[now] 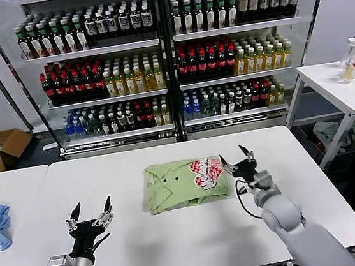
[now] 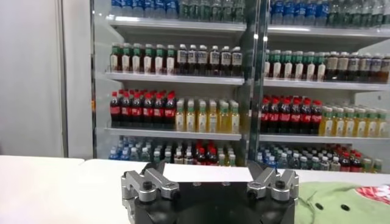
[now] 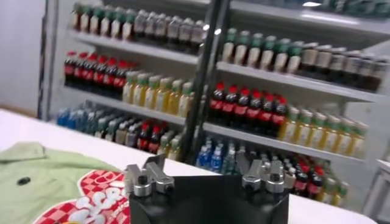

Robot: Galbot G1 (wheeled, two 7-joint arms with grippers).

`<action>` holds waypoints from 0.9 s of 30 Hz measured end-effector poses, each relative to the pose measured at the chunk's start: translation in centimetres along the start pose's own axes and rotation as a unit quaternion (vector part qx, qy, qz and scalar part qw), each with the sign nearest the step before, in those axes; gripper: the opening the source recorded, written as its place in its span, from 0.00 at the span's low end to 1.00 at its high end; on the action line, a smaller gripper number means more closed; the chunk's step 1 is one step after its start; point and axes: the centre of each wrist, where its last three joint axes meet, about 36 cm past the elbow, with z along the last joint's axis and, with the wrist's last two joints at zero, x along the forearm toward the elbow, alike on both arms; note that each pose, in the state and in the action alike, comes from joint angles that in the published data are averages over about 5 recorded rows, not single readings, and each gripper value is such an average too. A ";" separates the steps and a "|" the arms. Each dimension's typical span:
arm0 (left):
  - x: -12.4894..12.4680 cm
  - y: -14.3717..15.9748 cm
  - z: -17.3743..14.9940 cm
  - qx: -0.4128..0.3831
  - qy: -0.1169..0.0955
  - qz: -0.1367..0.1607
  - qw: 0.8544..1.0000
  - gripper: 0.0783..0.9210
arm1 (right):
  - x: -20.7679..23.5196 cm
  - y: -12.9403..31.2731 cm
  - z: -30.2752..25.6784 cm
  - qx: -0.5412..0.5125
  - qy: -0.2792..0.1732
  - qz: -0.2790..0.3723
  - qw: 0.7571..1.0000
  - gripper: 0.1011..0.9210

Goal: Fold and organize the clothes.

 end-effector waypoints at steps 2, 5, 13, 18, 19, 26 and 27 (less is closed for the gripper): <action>0.0 0.0 0.0 -0.001 0.001 0.002 1.000 0.88 | 1.8 0.1 0.3 -0.013 -0.008 0.011 1.000 0.86; 0.0 0.0 0.0 -0.003 0.004 0.006 1.000 0.88 | 4.5 0.2 0.7 -0.029 -0.017 0.026 0.999 0.88; 0.1 -0.4 -0.2 -0.004 0.012 0.017 1.000 0.88 | 10.8 0.2 1.0 -0.046 -0.026 0.055 0.997 0.88; 0.4 -0.7 -0.2 -0.005 0.017 0.022 1.000 0.88 | 13.0 0.5 0.8 -0.048 -0.030 0.063 0.996 0.88; 0.5 -0.8 -0.2 -0.005 0.017 0.022 1.000 0.88 | 13.4 0.5 0.8 -0.048 -0.031 0.064 0.996 0.88; 1.0 -1.1 -0.3 -0.005 0.018 0.024 1.000 0.88 | 14.9 1.0 0.4 -0.052 -0.052 0.076 0.994 0.88; 1.1 -1.1 -0.3 -0.005 0.018 0.024 1.000 0.88 | 15.0 1.0 0.3 -0.054 -0.055 0.077 0.994 0.88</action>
